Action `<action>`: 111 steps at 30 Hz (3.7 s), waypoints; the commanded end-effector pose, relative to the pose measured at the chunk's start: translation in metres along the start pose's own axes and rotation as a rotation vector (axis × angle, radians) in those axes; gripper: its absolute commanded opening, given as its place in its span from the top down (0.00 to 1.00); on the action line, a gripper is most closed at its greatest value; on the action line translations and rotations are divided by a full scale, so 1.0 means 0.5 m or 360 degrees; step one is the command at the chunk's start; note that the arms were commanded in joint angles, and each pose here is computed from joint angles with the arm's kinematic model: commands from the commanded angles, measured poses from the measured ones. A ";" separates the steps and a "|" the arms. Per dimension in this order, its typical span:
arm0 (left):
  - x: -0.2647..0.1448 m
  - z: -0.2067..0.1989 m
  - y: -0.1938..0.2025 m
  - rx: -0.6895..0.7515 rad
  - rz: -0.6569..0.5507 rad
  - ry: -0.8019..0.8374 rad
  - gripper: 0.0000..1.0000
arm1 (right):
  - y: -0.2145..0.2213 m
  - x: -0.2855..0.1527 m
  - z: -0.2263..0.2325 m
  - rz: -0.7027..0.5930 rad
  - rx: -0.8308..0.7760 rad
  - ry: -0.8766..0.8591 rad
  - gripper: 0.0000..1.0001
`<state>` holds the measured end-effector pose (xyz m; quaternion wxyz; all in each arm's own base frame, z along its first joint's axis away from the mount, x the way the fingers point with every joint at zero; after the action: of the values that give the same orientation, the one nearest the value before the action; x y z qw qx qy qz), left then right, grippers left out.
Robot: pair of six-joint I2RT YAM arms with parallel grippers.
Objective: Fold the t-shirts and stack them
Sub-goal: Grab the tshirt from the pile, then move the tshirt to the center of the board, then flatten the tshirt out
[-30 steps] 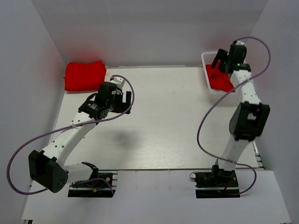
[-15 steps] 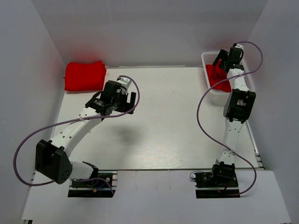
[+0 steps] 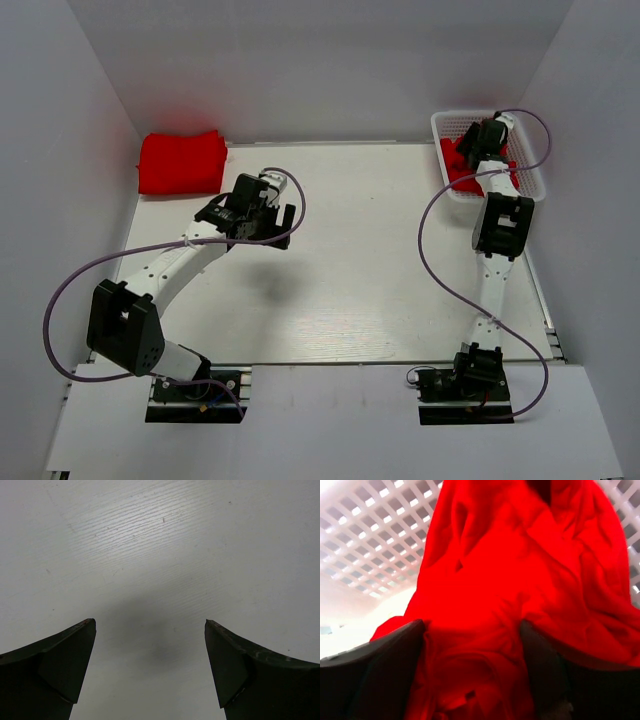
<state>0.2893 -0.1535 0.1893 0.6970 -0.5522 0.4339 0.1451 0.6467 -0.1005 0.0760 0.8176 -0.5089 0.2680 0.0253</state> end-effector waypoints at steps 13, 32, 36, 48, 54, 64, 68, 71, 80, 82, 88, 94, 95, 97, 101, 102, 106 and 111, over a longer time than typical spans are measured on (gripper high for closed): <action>-0.039 -0.001 -0.060 -0.0024 -0.0218 0.0030 0.00 | -0.246 -0.153 0.081 -0.0474 -0.0076 -0.0195 1.00; -0.144 0.022 -0.047 -0.0311 -0.0306 -0.0178 0.00 | -0.469 -0.696 0.282 -0.0690 -0.0483 -0.0985 1.00; -0.175 0.033 -0.015 -0.0392 -0.0278 -0.0273 0.00 | -0.440 -0.819 0.340 -0.0562 -0.0534 -0.1305 1.00; -0.250 0.035 0.073 -0.0487 -0.0229 -0.0311 0.00 | -0.114 -0.926 0.433 0.0108 -0.0545 -0.1906 1.00; -0.269 0.034 0.071 -0.0529 -0.0257 -0.0304 0.00 | 0.199 -0.878 0.426 0.0628 -0.0586 -0.1884 1.00; -0.241 0.020 0.081 -0.0570 -0.0242 -0.0227 0.00 | 0.294 -0.835 0.324 0.0728 -0.0618 -0.1287 0.10; -0.218 0.010 0.083 -0.0569 -0.0258 -0.0160 0.00 | 0.248 -0.874 0.291 0.0604 -0.0600 -0.1189 0.10; -0.207 -0.002 0.083 -0.0542 -0.0266 -0.0068 0.00 | 0.229 -0.903 0.264 0.0563 -0.0598 -0.1142 0.10; -0.084 -0.040 0.132 -0.0326 -0.0145 0.0160 0.00 | 0.262 -0.907 0.136 0.0582 -0.0507 -0.0625 0.10; -0.060 -0.061 0.129 -0.0290 -0.0168 0.0316 0.00 | 0.268 -0.896 0.113 0.0566 -0.0467 -0.0471 0.10; 0.010 -0.112 0.142 -0.0121 -0.0113 0.0555 0.05 | 0.296 -0.870 0.083 0.0640 -0.0419 -0.0263 0.10; 0.055 -0.137 0.143 -0.0020 -0.0169 0.0575 0.06 | 0.331 -0.845 0.077 0.0784 -0.0449 -0.0218 0.10; 0.062 -0.144 0.137 -0.0001 -0.0219 0.0578 0.06 | 0.335 -0.843 0.076 0.0798 -0.0451 -0.0215 0.10; 0.080 -0.146 0.139 0.0005 -0.0212 0.0549 0.09 | 0.345 -0.833 0.077 0.0839 -0.0454 -0.0201 0.10; 0.116 -0.152 0.137 0.0045 -0.0218 0.0540 0.17 | 0.355 -0.824 0.072 0.0857 -0.0432 -0.0185 0.10; 0.121 -0.160 0.134 0.0057 -0.0209 0.0551 0.18 | 0.355 -0.822 0.074 0.0848 -0.0421 -0.0186 0.10; 0.140 -0.169 0.130 0.0106 -0.0168 0.0569 0.36 | 0.353 -0.814 0.073 0.0837 -0.0399 -0.0182 0.10; 0.146 -0.173 0.123 0.0109 -0.0201 0.0589 0.69 | 0.366 -0.798 0.077 0.0859 -0.0435 -0.0226 0.10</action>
<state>0.2375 -0.2172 0.0710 0.6255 -0.5576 0.5448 0.0317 0.2557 0.1089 0.1287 0.7167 -0.5218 0.3435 0.3099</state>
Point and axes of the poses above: each gripper's point midway between its finger pads, its own x axis out along the fingers, its own z axis along the line the jaws close on, y = z × x, the point moved 6 cm from there along -x, back along the fingers, and after that the axes turned 7 degrees about x, right-handed, at the moved point
